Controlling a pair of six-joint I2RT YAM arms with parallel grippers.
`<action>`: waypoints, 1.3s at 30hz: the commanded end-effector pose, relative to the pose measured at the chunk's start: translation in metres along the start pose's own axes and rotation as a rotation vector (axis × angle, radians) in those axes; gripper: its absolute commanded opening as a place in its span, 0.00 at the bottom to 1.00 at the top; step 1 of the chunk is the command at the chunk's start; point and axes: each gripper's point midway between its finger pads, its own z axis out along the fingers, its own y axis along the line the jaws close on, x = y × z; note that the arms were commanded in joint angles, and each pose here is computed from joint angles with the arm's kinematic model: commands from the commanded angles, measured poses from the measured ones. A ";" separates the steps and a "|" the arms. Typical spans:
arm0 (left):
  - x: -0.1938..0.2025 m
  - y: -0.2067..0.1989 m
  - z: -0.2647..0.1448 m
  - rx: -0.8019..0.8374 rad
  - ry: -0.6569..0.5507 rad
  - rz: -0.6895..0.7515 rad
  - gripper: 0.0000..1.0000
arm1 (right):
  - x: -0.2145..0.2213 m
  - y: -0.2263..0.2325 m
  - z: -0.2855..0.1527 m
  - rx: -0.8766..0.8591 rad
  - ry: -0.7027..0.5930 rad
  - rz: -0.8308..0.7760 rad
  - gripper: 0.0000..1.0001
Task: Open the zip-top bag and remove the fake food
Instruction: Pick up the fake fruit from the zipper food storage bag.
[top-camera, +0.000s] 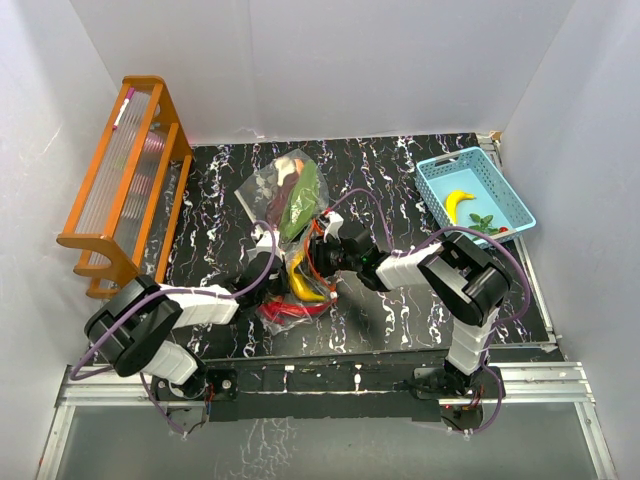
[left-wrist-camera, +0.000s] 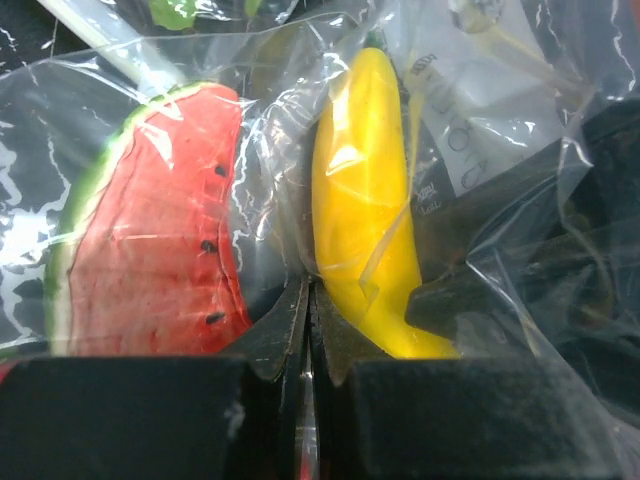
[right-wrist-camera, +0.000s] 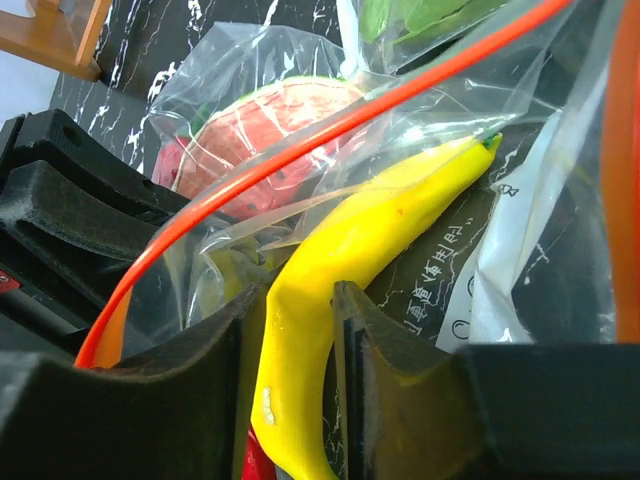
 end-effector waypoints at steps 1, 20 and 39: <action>0.009 -0.030 0.000 0.105 0.054 0.004 0.00 | -0.008 0.008 -0.002 -0.011 -0.025 -0.036 0.41; 0.003 -0.035 0.007 0.106 0.039 0.005 0.00 | 0.043 -0.013 0.014 0.085 0.177 -0.117 0.61; 0.013 -0.020 0.010 0.040 0.068 0.012 0.00 | -0.087 -0.044 -0.089 0.316 -0.127 -0.083 0.24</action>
